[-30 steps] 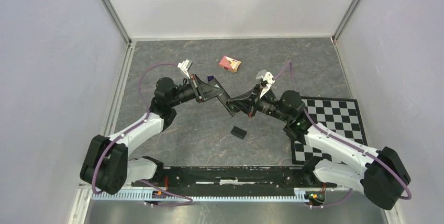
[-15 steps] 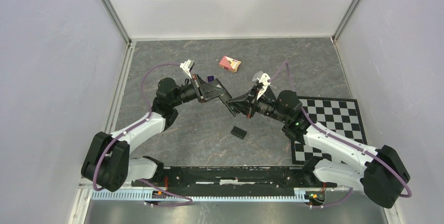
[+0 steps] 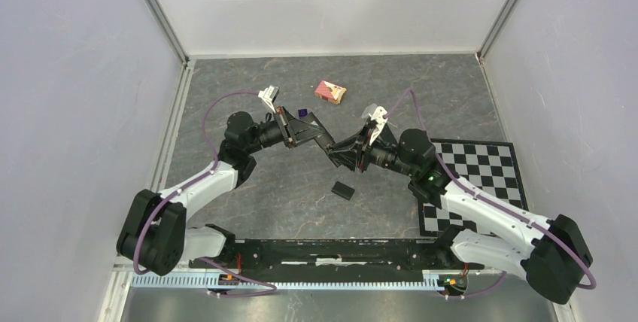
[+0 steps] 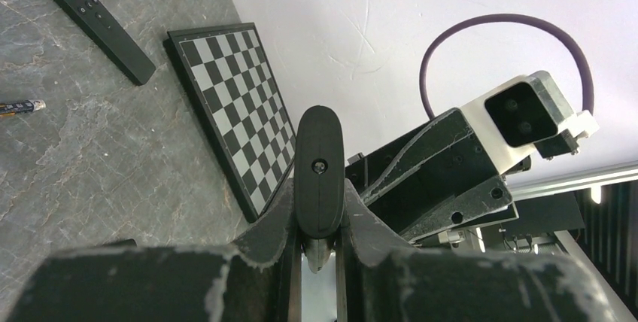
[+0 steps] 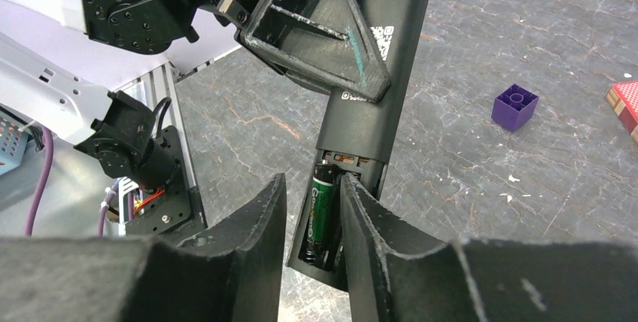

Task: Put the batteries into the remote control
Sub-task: Load the battery into the remote control.

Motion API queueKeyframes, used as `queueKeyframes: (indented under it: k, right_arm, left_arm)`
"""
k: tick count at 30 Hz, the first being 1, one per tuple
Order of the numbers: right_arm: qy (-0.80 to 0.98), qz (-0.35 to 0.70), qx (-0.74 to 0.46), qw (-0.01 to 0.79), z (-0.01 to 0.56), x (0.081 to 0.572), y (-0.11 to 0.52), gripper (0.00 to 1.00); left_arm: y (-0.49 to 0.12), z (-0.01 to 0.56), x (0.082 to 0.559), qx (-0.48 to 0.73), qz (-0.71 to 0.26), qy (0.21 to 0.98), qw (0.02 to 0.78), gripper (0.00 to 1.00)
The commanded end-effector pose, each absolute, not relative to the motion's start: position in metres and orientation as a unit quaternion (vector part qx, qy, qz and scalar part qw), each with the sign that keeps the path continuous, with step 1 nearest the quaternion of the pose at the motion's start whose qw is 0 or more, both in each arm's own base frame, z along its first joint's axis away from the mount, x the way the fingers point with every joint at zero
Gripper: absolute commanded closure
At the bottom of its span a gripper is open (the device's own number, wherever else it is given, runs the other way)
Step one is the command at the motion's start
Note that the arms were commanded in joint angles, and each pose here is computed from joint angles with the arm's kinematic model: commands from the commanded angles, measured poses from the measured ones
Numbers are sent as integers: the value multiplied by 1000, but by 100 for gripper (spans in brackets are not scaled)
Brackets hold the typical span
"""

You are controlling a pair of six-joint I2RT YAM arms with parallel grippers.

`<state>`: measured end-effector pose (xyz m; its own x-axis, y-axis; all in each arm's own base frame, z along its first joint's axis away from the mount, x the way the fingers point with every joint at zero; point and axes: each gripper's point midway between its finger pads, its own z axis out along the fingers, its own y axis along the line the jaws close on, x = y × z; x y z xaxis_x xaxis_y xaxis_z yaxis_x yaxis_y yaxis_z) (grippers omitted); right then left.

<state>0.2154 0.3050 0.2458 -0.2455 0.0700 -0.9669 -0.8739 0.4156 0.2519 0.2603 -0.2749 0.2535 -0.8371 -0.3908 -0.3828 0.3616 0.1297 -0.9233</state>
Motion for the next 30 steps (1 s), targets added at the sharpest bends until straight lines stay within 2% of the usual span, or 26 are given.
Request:
queueKeyframes:
  k: [1,11,13,17,24,30]
  right_arm:
    - [644,440,-291,554,275,225,305,60]
    - [682,434,-222,545,301,239,296,36]
    - [701,430,-185,538,301,244,290,22]
    - [758,431,-69,486,278,252,279,2]
    - [723,551,51,414,263,237,289,2]
    - [670,621,70,400,284,231,296,2]
  left_arm:
    - [-277,283,255,17,-679,668,304,98]
    - [-274,283,260,25,-665,668,334,98]
    - [-274,283,262,25,-661,667,343,98]
    - [-272,287,268,18,-658,659,363,98]
    - [-270,296,279,2,-662,642,387,98]
    - [-273,295,281,-7,-668,636,387,98]
